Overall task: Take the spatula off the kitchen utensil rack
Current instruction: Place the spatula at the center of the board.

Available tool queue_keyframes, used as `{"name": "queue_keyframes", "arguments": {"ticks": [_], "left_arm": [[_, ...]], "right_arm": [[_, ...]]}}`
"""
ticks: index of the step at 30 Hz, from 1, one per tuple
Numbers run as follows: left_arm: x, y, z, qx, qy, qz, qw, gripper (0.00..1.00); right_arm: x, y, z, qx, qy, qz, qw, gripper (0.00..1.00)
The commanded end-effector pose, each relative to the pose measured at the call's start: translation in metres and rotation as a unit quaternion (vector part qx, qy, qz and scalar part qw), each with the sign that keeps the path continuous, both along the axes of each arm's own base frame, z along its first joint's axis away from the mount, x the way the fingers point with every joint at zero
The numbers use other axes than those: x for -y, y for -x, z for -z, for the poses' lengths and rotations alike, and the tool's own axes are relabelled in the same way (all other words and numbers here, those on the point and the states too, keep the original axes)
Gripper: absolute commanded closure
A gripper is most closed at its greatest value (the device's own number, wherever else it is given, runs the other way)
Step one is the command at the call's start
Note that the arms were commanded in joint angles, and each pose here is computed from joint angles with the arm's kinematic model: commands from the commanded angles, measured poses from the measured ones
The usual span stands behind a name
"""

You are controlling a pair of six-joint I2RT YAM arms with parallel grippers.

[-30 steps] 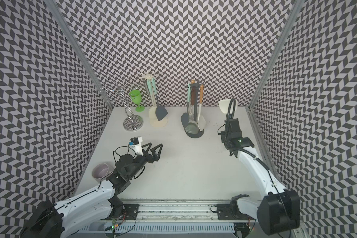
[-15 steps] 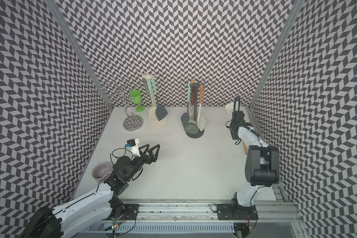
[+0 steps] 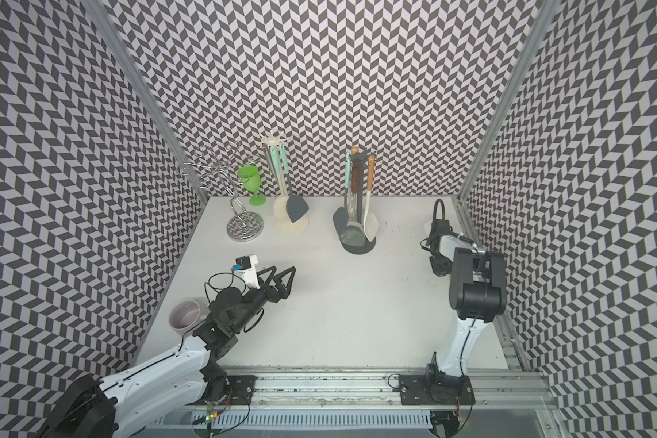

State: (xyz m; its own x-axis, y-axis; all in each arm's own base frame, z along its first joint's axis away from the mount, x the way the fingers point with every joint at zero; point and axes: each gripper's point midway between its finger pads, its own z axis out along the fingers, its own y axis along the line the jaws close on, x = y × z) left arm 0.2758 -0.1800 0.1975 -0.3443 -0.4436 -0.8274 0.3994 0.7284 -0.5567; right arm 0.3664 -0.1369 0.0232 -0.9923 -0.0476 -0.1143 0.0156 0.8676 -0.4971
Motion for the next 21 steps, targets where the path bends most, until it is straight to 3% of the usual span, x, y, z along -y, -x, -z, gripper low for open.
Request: {"name": "queue_keyframes", "arguments": {"ticks": [1,9,16,21], "left_arm": [[0.0,0.0,-0.002,0.008,0.005,0.004,1.0,0.0],[0.001,0.002,0.0,0.006,0.01,0.008,1.0,0.0],[0.0,0.003,-0.002,0.009,0.013,0.007,1.0,0.0],[-0.001,0.003,-0.003,0.012,0.013,0.004,1.0,0.0]], "right_arm": [[-0.001,0.018,0.013,-0.017,-0.003,0.016,1.0,1.0],[-0.008,0.056,0.024,-0.049,-0.015,0.037,0.998,0.97],[-0.008,0.057,0.022,-0.042,-0.013,0.036,0.998,0.75],[-0.008,0.054,0.022,-0.04,-0.015,0.035,0.998,0.71]]}}
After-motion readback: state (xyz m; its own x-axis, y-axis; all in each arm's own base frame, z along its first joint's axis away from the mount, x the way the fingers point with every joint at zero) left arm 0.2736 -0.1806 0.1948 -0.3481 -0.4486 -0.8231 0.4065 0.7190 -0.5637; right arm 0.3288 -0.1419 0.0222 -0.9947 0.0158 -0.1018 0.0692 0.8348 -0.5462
